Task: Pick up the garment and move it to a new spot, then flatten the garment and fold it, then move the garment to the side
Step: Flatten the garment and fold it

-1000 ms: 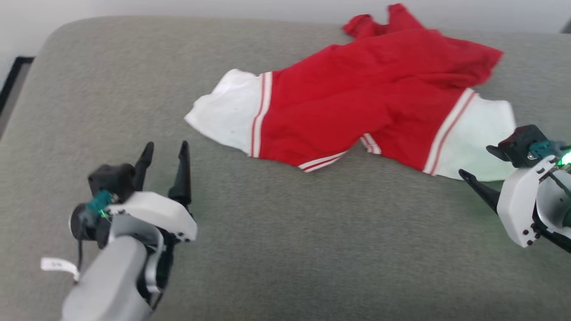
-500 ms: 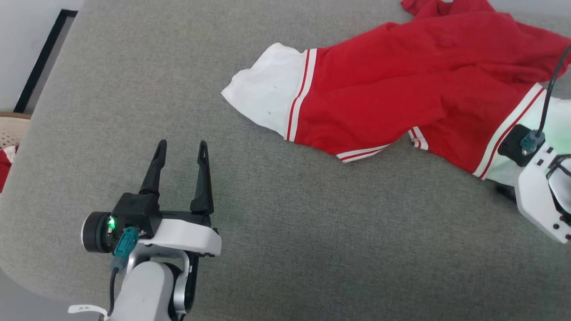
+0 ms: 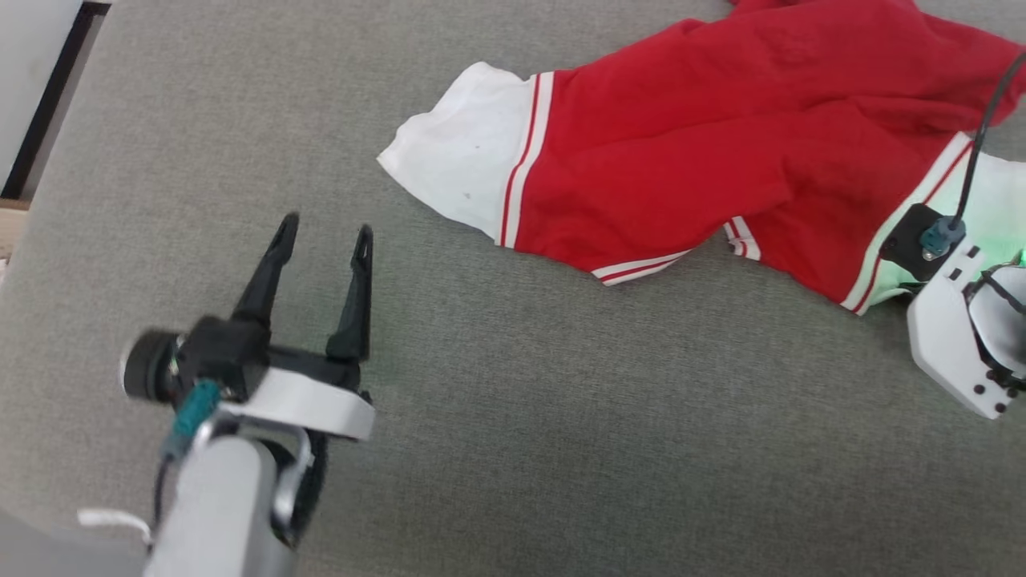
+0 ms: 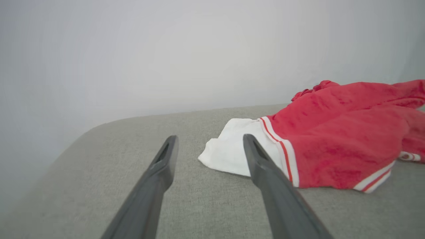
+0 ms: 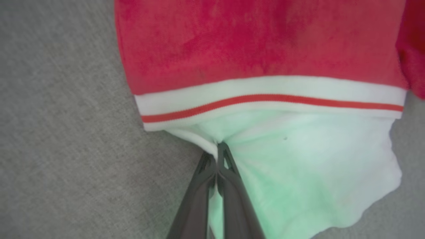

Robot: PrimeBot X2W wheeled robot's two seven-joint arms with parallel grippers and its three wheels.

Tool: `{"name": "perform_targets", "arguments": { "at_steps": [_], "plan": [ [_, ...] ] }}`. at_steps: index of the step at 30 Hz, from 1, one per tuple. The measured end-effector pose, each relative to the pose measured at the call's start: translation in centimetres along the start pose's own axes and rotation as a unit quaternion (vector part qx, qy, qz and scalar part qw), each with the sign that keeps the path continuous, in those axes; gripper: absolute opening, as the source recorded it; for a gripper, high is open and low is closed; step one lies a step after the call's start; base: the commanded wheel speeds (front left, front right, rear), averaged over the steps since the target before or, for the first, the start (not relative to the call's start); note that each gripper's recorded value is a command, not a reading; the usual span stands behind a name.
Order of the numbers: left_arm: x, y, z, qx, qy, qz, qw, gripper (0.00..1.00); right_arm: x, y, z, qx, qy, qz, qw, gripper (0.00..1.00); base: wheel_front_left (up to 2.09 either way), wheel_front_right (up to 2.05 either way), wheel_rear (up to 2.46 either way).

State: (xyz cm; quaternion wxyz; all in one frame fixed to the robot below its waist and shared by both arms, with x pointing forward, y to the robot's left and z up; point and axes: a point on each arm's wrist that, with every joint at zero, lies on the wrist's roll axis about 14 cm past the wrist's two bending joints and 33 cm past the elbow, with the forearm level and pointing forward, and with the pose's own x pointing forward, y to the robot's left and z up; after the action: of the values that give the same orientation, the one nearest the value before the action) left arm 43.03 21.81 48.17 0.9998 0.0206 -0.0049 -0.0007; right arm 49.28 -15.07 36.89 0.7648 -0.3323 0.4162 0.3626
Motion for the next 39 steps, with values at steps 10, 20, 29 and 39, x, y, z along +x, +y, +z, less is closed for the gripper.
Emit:
{"name": "perform_targets", "arguments": {
  "at_steps": [10,20,29,39],
  "plan": [
    [5.6,-3.3,-2.8,0.093,0.155,-0.170,0.969,1.00,-0.7,0.4,-0.4,0.013,-0.010,-0.003,1.000,0.00,0.00,0.00,0.00],
    [5.8,-4.0,-7.6,0.096,0.405,-0.246,0.875,1.00,-0.1,-0.1,-0.6,0.022,-0.014,0.003,1.000,0.00,0.00,0.00,0.00],
    [7.5,-4.5,-11.0,0.089,0.467,-0.249,0.844,1.00,1.1,-0.2,-0.9,0.032,-0.016,0.015,0.999,0.00,0.00,0.00,0.00],
    [7.7,-5.0,-12.9,0.065,0.508,-0.247,0.823,0.31,1.4,-0.2,-1.3,0.039,-0.018,0.018,0.999,0.00,0.00,0.00,0.00]
  ]
}}
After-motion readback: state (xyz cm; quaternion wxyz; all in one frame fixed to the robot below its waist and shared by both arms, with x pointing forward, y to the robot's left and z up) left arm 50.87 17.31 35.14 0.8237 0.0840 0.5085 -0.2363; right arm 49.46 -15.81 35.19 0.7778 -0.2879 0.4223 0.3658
